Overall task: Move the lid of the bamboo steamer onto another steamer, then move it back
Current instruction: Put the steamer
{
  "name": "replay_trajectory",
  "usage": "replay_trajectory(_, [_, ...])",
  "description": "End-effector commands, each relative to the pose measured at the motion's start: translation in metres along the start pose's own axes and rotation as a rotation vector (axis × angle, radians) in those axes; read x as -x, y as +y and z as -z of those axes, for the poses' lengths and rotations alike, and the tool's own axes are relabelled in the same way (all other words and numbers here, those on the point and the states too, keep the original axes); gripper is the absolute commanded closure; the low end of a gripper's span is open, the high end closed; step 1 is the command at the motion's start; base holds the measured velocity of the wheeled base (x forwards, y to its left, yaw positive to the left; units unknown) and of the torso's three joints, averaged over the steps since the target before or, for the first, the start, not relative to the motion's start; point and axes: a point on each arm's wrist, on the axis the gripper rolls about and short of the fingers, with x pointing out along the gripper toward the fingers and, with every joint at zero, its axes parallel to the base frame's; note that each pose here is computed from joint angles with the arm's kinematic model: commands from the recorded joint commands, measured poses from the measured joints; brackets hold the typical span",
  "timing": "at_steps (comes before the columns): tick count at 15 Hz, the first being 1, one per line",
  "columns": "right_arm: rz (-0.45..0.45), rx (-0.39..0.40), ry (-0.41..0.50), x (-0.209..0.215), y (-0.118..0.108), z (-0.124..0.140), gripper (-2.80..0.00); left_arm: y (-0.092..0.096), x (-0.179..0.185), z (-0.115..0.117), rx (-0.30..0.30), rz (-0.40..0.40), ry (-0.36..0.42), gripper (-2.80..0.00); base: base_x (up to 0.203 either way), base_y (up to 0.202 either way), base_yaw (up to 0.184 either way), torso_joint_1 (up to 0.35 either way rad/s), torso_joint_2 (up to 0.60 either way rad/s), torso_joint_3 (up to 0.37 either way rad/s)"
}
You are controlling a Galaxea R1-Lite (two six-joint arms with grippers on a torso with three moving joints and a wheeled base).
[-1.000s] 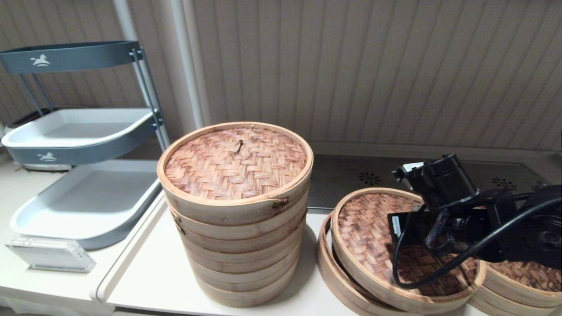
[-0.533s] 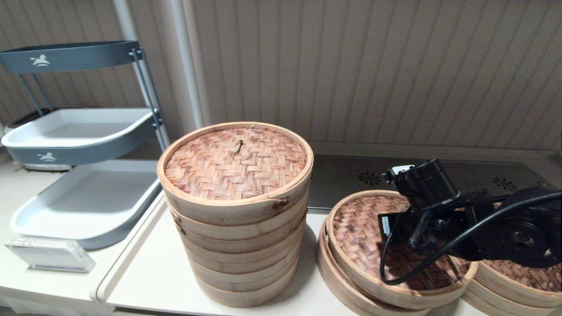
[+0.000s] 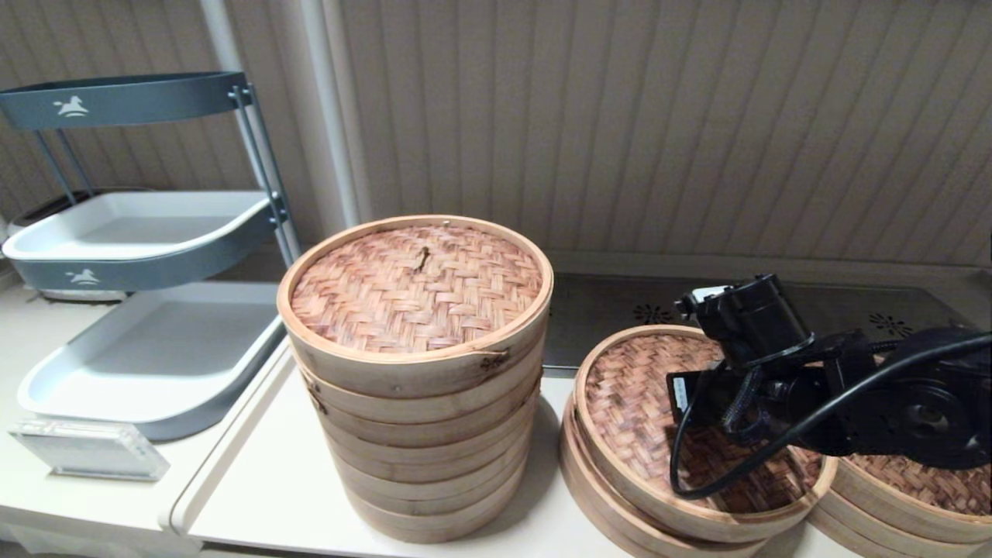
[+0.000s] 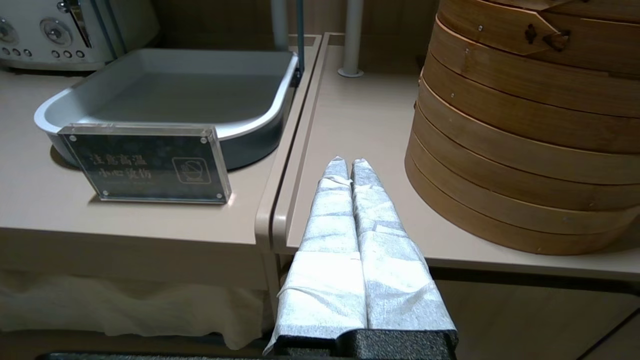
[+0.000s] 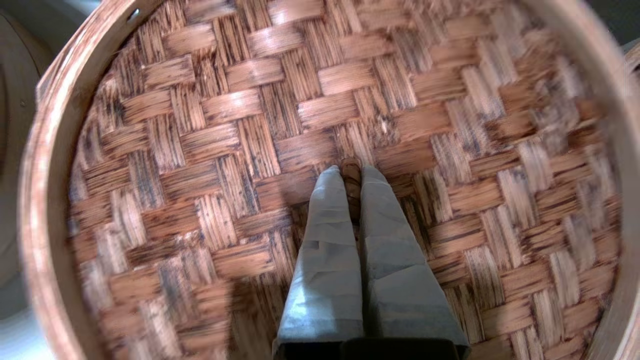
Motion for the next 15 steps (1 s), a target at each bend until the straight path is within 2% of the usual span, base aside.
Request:
replay_trajectory(1, [0.0, -0.012, -0.019, 0.0045, -0.0018, -0.0034, 0.0, 0.0, -0.0014, 0.0069, 0.0, 0.001, 0.022, 0.0, 0.0, 0.0, 0.0, 0.0, 0.0, 0.0])
replay_trajectory(9, [-0.002, -0.026, -0.053, 0.0129, -0.0038, -0.0107, 0.0, 0.0, -0.0013, 0.0069, 0.0, 0.0, 0.021, 0.0, 0.0, 0.0, 0.0, 0.0, 0.0, 0.0])
replay_trajectory(15, [0.0, -0.006, -0.018, 0.0032, 0.0019, -0.0037, 0.0, -0.0001, -0.0014, 0.0069, 0.0, -0.001, 0.022, 0.0, 0.0, 0.0, 0.0, 0.0, 0.0, 0.0])
